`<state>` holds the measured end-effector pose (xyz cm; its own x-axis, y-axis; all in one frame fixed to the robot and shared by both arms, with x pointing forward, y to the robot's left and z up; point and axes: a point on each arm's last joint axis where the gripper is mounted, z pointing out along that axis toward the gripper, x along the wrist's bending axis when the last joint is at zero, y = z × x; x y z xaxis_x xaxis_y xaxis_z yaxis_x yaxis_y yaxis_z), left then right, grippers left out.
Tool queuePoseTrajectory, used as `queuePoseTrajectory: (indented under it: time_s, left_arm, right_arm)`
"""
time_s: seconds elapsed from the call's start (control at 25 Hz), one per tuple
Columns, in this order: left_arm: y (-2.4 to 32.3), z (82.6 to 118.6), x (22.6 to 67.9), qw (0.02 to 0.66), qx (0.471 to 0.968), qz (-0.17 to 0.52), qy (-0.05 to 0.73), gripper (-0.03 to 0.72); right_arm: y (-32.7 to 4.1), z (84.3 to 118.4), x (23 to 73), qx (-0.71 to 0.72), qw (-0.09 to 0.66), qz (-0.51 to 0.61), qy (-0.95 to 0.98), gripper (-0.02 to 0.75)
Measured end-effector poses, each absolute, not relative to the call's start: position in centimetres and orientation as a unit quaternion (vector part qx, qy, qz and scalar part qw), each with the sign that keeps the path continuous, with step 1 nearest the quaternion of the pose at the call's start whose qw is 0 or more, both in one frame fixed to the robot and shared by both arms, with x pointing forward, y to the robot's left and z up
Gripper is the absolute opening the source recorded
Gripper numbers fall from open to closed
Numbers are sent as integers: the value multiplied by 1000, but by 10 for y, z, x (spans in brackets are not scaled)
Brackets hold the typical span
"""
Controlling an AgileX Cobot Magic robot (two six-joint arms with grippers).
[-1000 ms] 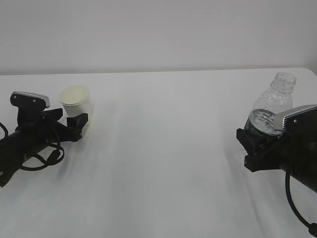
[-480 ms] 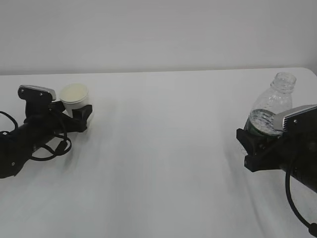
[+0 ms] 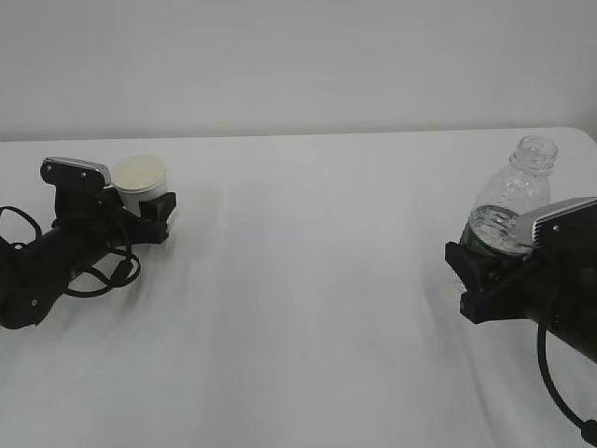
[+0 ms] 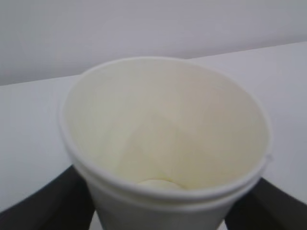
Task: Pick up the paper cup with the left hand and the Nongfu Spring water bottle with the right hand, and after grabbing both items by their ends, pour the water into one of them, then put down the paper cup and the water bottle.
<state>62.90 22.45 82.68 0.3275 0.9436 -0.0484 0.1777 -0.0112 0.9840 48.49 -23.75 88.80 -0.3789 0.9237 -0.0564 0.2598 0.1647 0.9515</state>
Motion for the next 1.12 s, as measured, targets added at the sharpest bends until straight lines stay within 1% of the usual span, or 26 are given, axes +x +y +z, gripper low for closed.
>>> queuePoseTrajectory:
  time_s: [0.2, 0.48, 0.76, 0.96, 1.12]
  left_arm:
    - [224, 827, 629, 536, 613, 359, 455, 505]
    - [224, 824, 619, 539, 621, 350, 450, 499]
    - [218, 831, 596, 540, 658, 317, 419, 495]
    - [213, 844, 586, 553, 676, 298, 386, 486]
    - [205, 849, 580, 574, 687, 255, 365, 486]
  right_arm:
    - [-238, 888, 485, 431, 351, 475, 682, 450]
    - [-238, 888, 485, 429, 352, 474, 683, 450]
    - [-238, 888, 485, 426, 355, 472, 686, 450]
    - [-238, 888, 485, 417, 361, 468, 691, 450]
    - [-238, 888, 485, 415, 362, 467, 692, 450]
